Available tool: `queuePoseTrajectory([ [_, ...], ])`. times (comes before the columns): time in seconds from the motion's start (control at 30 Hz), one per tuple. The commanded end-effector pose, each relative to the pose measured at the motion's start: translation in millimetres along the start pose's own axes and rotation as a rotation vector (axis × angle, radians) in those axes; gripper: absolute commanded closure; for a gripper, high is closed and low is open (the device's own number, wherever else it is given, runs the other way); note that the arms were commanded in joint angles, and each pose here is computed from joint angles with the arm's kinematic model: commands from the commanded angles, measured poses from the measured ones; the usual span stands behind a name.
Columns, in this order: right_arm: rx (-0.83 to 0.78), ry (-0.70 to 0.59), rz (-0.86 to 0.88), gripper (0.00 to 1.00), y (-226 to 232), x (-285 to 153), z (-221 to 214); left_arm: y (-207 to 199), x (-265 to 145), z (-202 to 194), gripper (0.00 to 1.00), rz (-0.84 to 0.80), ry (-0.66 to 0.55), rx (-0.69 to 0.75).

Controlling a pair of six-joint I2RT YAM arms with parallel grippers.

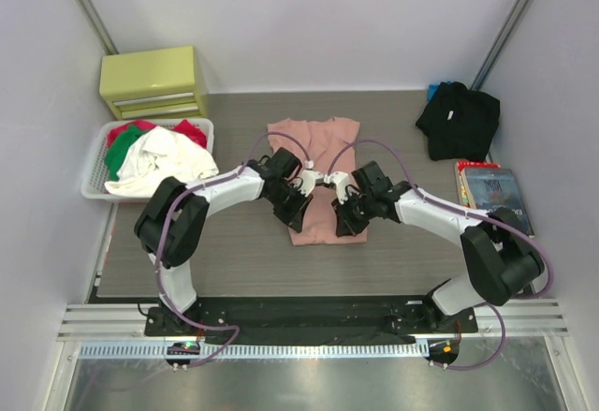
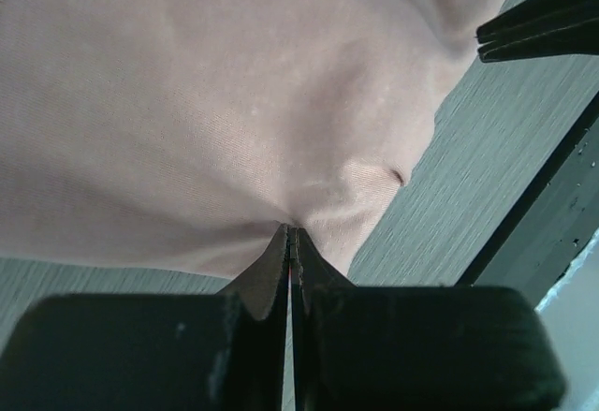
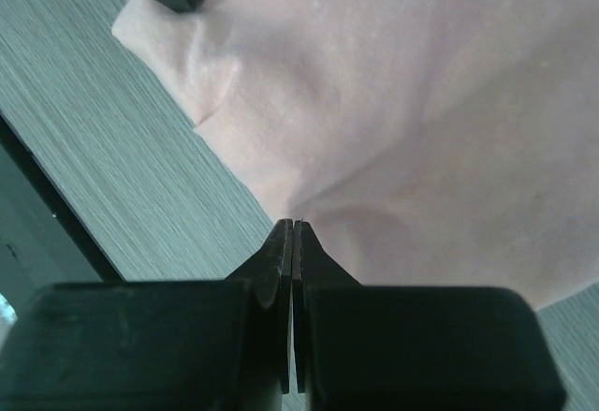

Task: Fold and stack the t-shirts
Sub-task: Grab one side of the 2/3 rectangular tshirt with both arms

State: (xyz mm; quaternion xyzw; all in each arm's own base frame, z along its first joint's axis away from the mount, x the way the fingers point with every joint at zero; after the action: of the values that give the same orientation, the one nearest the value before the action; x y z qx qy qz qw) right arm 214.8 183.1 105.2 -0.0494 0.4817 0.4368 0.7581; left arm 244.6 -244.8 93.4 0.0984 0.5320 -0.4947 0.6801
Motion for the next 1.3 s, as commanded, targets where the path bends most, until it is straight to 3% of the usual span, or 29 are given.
queuePoseTrajectory([
  [0.0,-0.08,-0.132,-0.056,0.99,2,-18,15,-5,-25,17,1.0,0.081,-0.092,0.082],
  [0.13,-0.205,-0.291,-0.247,0.99,-5,-54,35,1,-65,39,0.99,0.23,-0.197,0.153],
  [0.17,-0.234,-0.339,-0.309,0.99,-7,-67,40,5,-85,45,0.88,0.271,-0.25,0.161],
  [0.23,-0.271,-0.376,-0.38,0.99,-11,-80,44,11,-113,53,0.78,0.355,-0.323,0.165],
  [0.27,-0.279,-0.391,-0.419,0.99,-15,-85,44,18,-140,57,0.66,0.469,-0.396,0.167],
  [0.33,-0.275,-0.434,-0.545,0.96,-26,-104,48,28,-162,53,0.56,0.595,-0.442,0.173],
  [0.37,-0.24,-0.457,-0.63,0.9,-40,-116,49,41,-183,52,0.49,0.764,-0.48,0.148],
  [0.4,-0.214,-0.476,-0.697,0.75,-49,-129,50,42,-197,46,0.46,0.834,-0.504,0.156],
  [0.47,-0.113,-0.557,-0.748,0.62,-65,-154,57,55,-219,36,0.37,0.946,-0.534,0.105],
  [0.5,-0.008,-0.586,-0.808,0.49,-90,-177,50,57,-225,35,0.34,0.931,-0.538,0.092],
  [0.57,0.052,-0.638,-0.6,0.41,-94,-187,62,71,-234,29,0.3,0.865,-0.52,-0.013],
  [0.6,0.1,-0.638,-0.543,0.33,-107,-200,58,55,-236,38,0.3,0.648,-0.492,0.0],
  [0.63,0.121,-0.582,-0.354,0.31,-113,-183,63,67,-221,39,0.3,0.551,-0.432,-0.079],
  [0.7,0.113,-0.523,-0.241,0.3,-111,-195,82,58,-221,49,0.29,0.287,-0.418,-0.11],
  [0.8,0.178,-0.439,-0.022,0.34,-126,-182,106,61,-203,67,0.29,0.06,-0.38,-0.157],
  [0.83,0.196,-0.42,0.056,0.34,-128,-179,112,65,-185,68,0.28,-0.082,-0.349,-0.214],
  [0.87,0.284,-0.371,0.214,0.34,-134,-168,119,64,-190,77,0.27,-0.126,-0.348,-0.179],
  [0.93,0.267,-0.334,0.36,0.32,-138,-162,124,62,-180,76,0.27,-0.265,-0.284,-0.26],
  [0.97,0.35,-0.306,0.479,0.34,-144,-154,127,77,-170,84,0.26,-0.292,-0.27,-0.245],
  [1.0,0.292,-0.316,0.503,0.39,-148,-151,128,81,-165,86,0.25,-0.328,-0.262,-0.265],
  [1.07,0.34,-0.34,0.568,0.47,-156,-147,133,93,-151,90,0.24,-0.425,-0.242,-0.325],
  [1.17,0.381,-0.322,0.578,0.41,-179,-126,132,113,-132,93,0.21,-0.436,-0.236,-0.351],
  [1.27,0.43,-0.282,0.55,0.43,-199,-107,127,136,-118,89,0.2,-0.343,-0.206,-0.403],
])
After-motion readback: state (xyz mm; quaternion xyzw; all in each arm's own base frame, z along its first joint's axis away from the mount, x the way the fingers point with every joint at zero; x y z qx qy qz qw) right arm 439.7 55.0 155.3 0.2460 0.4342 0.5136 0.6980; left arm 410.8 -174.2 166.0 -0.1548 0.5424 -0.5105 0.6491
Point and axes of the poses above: each gripper's point midway between its finger pads, its own x axis out along the fingers, its own y axis along the line the jaws close on, z = x × y, the point moved 7 cm from there along -x, back along the fingers, and after that the axes turned 4 degrees about x, right-handed, at the moved point
